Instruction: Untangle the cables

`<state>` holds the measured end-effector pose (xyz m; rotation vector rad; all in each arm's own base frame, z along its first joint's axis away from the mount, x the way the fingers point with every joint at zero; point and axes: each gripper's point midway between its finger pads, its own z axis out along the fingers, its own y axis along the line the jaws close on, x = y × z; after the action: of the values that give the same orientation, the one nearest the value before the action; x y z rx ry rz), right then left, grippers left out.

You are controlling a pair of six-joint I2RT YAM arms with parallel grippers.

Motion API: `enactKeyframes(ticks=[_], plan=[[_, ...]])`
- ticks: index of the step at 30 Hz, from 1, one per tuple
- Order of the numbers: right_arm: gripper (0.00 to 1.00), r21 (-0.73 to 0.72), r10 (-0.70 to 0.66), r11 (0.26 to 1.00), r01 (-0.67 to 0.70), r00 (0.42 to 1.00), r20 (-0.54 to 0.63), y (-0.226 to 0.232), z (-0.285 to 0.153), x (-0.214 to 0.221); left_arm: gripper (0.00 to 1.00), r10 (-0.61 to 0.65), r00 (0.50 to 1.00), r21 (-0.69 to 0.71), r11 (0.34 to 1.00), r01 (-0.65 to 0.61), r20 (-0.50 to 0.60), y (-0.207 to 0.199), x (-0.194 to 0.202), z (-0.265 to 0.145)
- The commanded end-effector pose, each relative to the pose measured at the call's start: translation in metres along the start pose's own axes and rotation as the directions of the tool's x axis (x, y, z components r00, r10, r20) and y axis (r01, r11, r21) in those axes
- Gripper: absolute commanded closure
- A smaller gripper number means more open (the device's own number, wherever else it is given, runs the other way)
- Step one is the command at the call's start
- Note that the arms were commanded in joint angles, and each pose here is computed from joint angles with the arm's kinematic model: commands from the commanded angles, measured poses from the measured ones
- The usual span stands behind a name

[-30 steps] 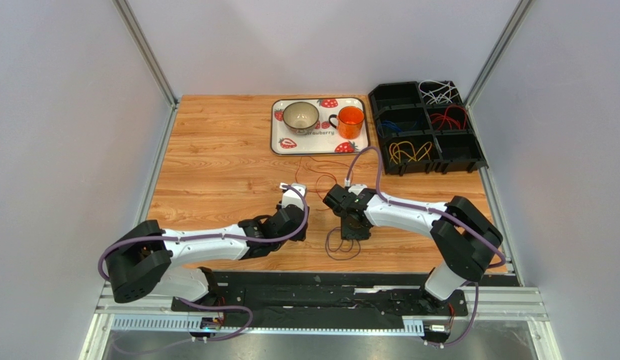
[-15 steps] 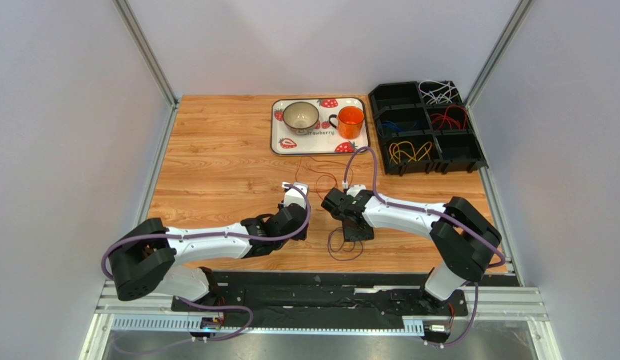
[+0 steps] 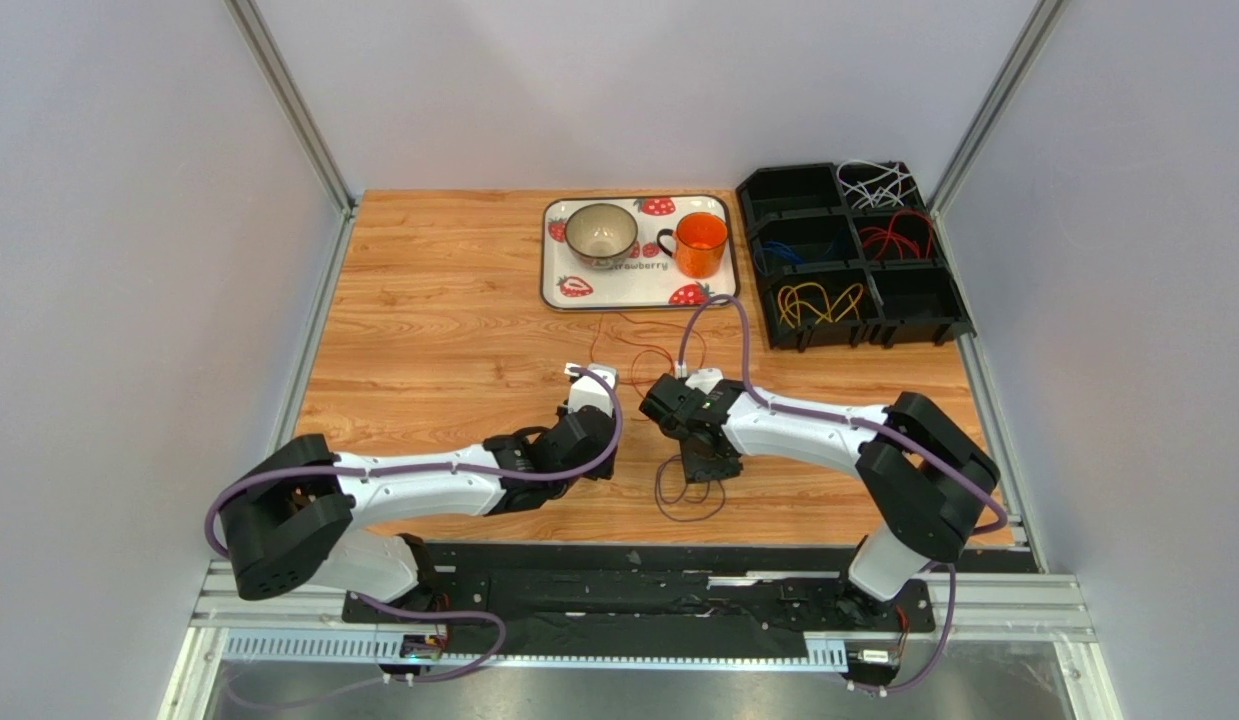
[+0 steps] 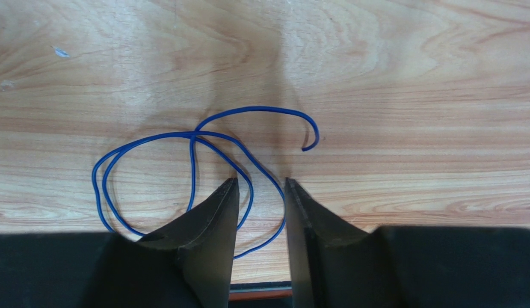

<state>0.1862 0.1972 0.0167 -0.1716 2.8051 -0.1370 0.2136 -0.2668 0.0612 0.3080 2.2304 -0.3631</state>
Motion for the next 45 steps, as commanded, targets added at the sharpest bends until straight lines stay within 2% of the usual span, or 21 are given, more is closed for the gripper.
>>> enactKeyframes(ticks=[1, 9, 12, 19, 25, 28, 29, 32, 37, 40, 42, 43, 45], plan=[[0.71, -0.05, 0.0, 0.999, 0.0, 1.0, -0.008, 0.014, 0.01, 0.004, 0.56, -0.022, 0.999, 0.008, 1.0, 0.021, 0.041, -0.009, -0.017, 0.001], [0.89, -0.065, -0.004, 0.998, 0.002, 0.999, -0.037, 0.01, 0.016, 0.019, 0.57, -0.022, 0.999, 0.007, 1.0, 0.022, 0.039, -0.008, -0.017, 0.001], [1.0, -0.088, 0.0, 0.996, -0.005, 0.998, -0.058, 0.012, 0.018, 0.026, 0.57, -0.021, 0.999, 0.007, 1.0, 0.021, 0.04, -0.009, -0.017, 0.001], [1.0, -0.088, -0.001, 0.996, -0.002, 0.999, -0.039, 0.013, 0.008, 0.017, 0.57, -0.019, 0.999, 0.01, 1.0, 0.019, 0.038, -0.009, -0.016, 0.001], [1.0, -0.118, 0.01, 0.993, -0.002, 0.997, 0.073, 0.011, -0.039, -0.018, 0.51, -0.014, 0.998, 0.035, 0.999, 0.011, 0.063, -0.011, -0.017, -0.004], [1.0, -0.116, 0.025, 0.993, -0.009, 0.99, 0.138, 0.006, -0.064, -0.038, 0.32, -0.017, 0.997, 0.034, 0.999, 0.014, 0.071, -0.01, -0.017, -0.006], [1.0, -0.11, 0.03, 0.994, -0.012, 0.987, 0.159, 0.004, -0.07, -0.044, 0.22, -0.019, 0.997, 0.041, 0.999, 0.016, 0.081, -0.011, -0.019, -0.009], [1.0, -0.108, 0.042, 0.994, -0.019, 0.976, 0.214, -0.001, -0.09, -0.061, 0.11, -0.025, 0.993, 0.064, 0.998, 0.018, 0.114, -0.011, -0.022, -0.015], [1.0, -0.106, 0.087, 0.993, -0.059, 0.958, 0.275, -0.014, -0.115, -0.093, 0.08, -0.082, 0.977, 0.127, 0.99, 0.057, 0.199, -0.006, -0.028, -0.03], [1.0, -0.108, 0.117, 0.99, -0.085, 0.936, 0.332, -0.024, -0.135, -0.12, 0.05, -0.155, 0.945, 0.107, 0.986, 0.129, 0.289, 0.012, -0.038, -0.041], [1.0, -0.099, 0.141, 0.989, -0.111, 0.914, 0.38, -0.035, -0.149, -0.142, 0.01, -0.248, 0.905, 0.096, 0.969, 0.229, 0.345, 0.025, -0.046, -0.049], [1.0, -0.101, 0.152, 0.987, -0.122, 0.907, 0.393, -0.039, -0.153, -0.149, 0.01, -0.262, 0.9, 0.095, 0.965, 0.244, 0.348, 0.031, -0.038, -0.048], [1.0, -0.107, 0.191, 0.981, -0.161, 0.885, 0.424, -0.052, -0.165, -0.17, 0.01, -0.295, 0.869, 0.159, 0.955, 0.252, 0.398, 0.027, -0.05, -0.056]])
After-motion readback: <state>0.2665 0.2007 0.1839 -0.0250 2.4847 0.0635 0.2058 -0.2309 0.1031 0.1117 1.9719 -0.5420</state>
